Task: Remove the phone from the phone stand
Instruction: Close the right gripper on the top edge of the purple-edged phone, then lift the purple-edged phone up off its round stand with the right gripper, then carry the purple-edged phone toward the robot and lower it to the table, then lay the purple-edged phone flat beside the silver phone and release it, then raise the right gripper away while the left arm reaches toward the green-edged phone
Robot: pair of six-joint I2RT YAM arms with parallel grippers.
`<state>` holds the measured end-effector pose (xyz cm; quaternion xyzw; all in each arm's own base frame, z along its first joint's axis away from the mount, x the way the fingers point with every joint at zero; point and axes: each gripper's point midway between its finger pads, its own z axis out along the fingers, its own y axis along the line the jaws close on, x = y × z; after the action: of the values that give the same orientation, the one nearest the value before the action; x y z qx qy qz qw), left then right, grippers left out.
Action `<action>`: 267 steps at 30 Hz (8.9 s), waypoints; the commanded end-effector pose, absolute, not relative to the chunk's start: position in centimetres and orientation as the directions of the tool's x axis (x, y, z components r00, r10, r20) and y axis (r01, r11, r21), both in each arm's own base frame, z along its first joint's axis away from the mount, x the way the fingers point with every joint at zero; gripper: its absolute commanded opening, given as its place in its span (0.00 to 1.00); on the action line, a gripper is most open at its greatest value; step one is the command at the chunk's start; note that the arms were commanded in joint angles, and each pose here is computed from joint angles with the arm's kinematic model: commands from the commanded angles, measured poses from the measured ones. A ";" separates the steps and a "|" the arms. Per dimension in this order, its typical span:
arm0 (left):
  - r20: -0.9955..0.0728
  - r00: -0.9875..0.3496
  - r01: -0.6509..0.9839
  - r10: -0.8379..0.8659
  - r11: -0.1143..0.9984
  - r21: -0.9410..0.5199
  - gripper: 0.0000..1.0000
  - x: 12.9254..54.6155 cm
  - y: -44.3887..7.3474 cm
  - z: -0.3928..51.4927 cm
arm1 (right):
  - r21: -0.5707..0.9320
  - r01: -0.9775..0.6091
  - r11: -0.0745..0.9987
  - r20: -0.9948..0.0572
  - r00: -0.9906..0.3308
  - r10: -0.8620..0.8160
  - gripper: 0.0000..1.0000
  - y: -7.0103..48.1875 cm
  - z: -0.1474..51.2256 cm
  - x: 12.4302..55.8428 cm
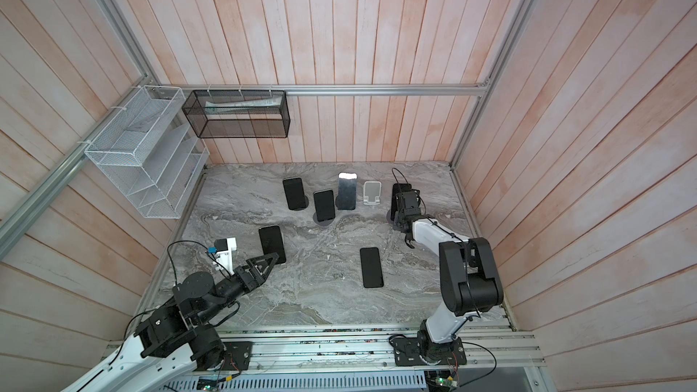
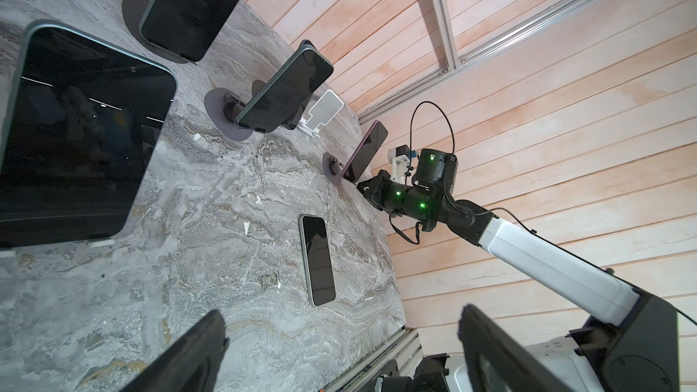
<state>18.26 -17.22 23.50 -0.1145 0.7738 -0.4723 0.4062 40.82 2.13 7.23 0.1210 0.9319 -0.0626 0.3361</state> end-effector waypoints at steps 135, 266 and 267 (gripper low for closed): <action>-0.627 -0.614 0.242 -0.480 0.642 -0.727 0.99 16.7 -14.5 25.6 | 0.173 -0.048 0.984 -0.816 -0.566 0.116 0.54 17.2 27.8 35.8; -0.602 -0.568 0.172 -0.561 0.634 -0.754 0.99 14.6 -10.0 23.5 | 0.034 -0.078 0.996 -0.478 -0.877 -0.053 0.82 26.3 2.8 30.0; -0.599 -0.572 0.168 -0.560 0.635 -0.754 0.99 14.6 -10.0 23.5 | 0.038 -0.082 0.996 -0.488 -0.871 -0.053 0.82 26.3 3.6 30.1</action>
<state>14.64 -10.15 23.02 -0.1239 0.7878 -0.4085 0.4440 30.12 26.69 2.18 -0.0391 0.9664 0.0297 0.2521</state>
